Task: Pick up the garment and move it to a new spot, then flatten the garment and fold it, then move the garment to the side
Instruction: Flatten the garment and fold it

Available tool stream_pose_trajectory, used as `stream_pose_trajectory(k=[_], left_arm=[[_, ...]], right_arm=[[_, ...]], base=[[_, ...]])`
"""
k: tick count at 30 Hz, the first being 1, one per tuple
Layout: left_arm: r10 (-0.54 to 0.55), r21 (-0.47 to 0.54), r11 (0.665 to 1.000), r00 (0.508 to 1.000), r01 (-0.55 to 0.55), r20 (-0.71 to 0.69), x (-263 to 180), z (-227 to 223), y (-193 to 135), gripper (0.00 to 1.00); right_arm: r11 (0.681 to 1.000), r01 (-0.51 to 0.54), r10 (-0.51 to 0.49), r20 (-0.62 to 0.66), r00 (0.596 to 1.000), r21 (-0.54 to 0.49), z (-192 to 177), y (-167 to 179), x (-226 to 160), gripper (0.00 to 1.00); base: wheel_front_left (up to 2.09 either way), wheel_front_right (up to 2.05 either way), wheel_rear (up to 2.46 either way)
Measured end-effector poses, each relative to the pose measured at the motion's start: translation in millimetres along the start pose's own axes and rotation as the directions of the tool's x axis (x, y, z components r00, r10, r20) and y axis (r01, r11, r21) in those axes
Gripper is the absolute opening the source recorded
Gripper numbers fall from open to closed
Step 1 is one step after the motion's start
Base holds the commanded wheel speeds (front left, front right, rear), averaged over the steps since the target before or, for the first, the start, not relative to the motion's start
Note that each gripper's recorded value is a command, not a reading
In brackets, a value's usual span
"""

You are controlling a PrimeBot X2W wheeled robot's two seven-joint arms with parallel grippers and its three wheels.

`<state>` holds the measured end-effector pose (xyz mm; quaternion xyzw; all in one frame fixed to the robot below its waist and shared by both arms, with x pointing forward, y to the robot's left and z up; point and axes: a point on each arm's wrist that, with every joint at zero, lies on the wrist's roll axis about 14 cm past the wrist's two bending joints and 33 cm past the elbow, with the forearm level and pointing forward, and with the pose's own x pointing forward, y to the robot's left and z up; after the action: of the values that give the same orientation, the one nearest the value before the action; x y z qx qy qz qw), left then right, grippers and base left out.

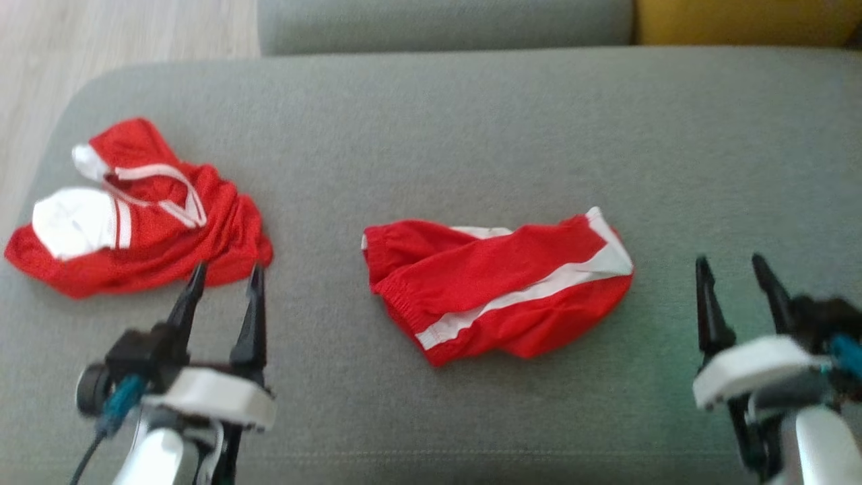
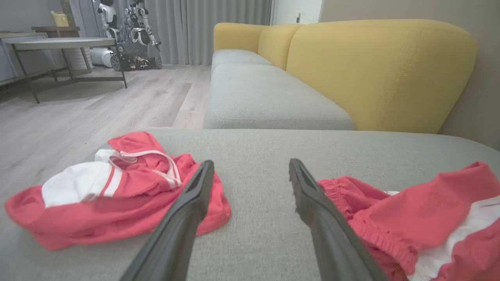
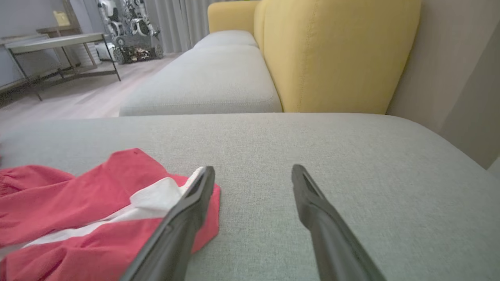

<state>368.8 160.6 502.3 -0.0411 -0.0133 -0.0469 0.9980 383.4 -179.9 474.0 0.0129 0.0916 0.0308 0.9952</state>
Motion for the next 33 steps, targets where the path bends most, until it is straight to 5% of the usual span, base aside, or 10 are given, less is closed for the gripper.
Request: stream_pose_trajectory(k=[8,19,20,22,33], left_arm=[[-0.019,0.008,1.000,1.000,0.019,0.007,29.0,-1.5,3.0,1.00],[-0.002,-0.006,1.000,0.999,0.002,-0.039,46.0,-23.0,8.2,1.00],[-0.003,-0.009,1.000,0.999,0.003,-0.041,46.4,-24.0,7.5,1.00],[-0.009,-0.013,1.000,0.999,0.009,-0.040,47.7,-24.4,5.3,1.00],[-0.032,-0.015,0.999,0.999,0.032,-0.027,56.0,-23.4,-1.1,1.00]], right_arm=[[0.994,-0.049,0.030,-0.184,0.982,-0.099,-24.6,6.6,67.8,1.00],[0.972,-0.193,0.111,-0.459,0.882,-0.136,-92.4,36.5,98.8,1.00],[0.972,-0.194,0.110,-0.463,0.879,-0.137,-92.8,35.6,98.9,0.82],[0.973,-0.191,0.111,-0.471,0.875,-0.126,-93.6,34.8,98.4,0.00],[0.995,-0.066,0.026,-0.462,0.887,-0.070,-84.8,-2.3,94.8,0.00]], base=[[0.00,0.00,0.00],[0.00,0.00,0.00],[0.00,0.00,0.00],[0.00,0.00,0.00],[0.00,0.00,0.00]])
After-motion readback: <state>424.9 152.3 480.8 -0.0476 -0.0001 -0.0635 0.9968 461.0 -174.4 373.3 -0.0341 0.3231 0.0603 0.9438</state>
